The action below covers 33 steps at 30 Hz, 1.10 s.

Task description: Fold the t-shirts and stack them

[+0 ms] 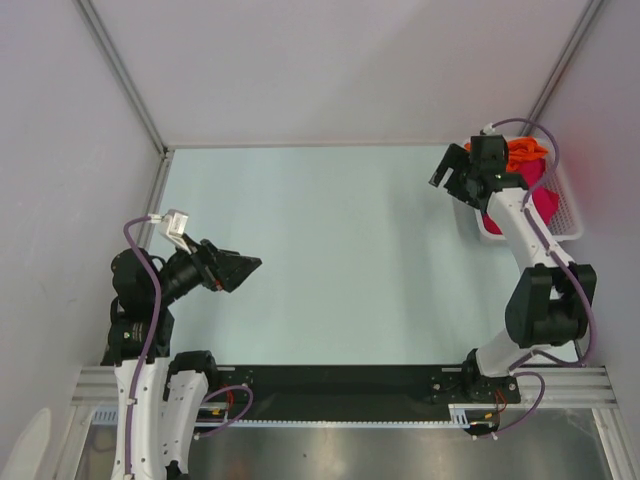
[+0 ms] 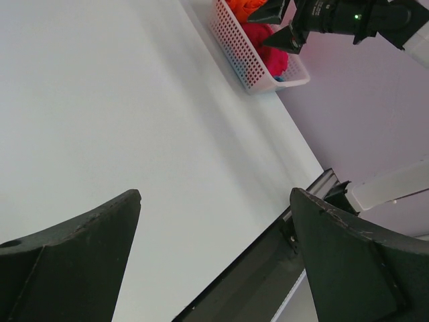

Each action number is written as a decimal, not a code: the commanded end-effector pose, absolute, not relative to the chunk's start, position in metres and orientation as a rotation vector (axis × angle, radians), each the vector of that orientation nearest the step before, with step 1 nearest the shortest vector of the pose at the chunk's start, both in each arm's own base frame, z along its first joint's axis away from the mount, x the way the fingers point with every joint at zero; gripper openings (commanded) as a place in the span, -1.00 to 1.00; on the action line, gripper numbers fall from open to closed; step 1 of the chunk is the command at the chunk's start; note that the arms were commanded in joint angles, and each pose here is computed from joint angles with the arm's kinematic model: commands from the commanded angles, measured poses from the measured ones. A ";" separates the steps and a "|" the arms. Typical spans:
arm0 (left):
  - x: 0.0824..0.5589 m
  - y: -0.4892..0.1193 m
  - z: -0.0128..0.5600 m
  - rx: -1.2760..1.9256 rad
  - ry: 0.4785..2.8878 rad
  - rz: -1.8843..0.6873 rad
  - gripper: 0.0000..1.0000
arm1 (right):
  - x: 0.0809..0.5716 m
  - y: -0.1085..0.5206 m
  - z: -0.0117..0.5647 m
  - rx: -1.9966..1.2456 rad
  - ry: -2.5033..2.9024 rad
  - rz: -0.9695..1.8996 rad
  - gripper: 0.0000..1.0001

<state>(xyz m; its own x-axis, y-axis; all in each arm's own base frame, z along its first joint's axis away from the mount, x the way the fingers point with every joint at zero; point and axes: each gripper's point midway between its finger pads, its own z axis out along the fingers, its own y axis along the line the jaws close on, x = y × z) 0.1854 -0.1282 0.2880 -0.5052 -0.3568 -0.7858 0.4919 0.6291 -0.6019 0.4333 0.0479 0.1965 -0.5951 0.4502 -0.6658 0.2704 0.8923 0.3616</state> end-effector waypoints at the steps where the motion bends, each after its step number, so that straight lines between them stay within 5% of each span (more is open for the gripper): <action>1: 0.183 -0.127 0.308 0.161 1.769 -1.003 0.99 | 0.470 0.011 0.219 0.564 2.136 0.185 0.96; 13: 0.180 -0.129 0.310 0.173 1.764 -1.018 0.99 | 0.486 -0.063 0.170 0.772 2.164 -0.088 0.96; 25: 0.183 -0.129 0.310 0.186 1.764 -1.007 0.99 | 0.493 -0.058 0.083 0.779 2.369 -0.139 0.88; 28: 0.185 -0.128 0.309 0.185 1.768 -1.005 0.99 | 0.492 -0.046 0.066 0.746 2.420 -0.087 0.41; 29: 0.186 -0.127 0.309 0.183 1.768 -1.000 0.99 | 0.493 -0.040 0.065 0.729 2.425 -0.069 -0.45; 30: 0.186 -0.128 0.308 0.182 1.772 -1.003 0.99 | 0.494 -0.034 0.066 0.715 2.426 -0.056 -0.95; 33: 0.189 -0.127 0.307 0.179 1.771 -1.005 0.99 | 0.496 -0.005 0.072 0.632 2.438 0.025 -1.00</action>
<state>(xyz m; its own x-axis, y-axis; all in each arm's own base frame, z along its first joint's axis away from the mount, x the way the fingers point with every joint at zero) 0.1852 -0.1292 0.2910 -0.5045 -0.3461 -0.7910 0.5042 0.6257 -0.5953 0.4984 -0.0333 0.0734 -0.7203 0.3458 -0.6013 0.3915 0.9183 0.0590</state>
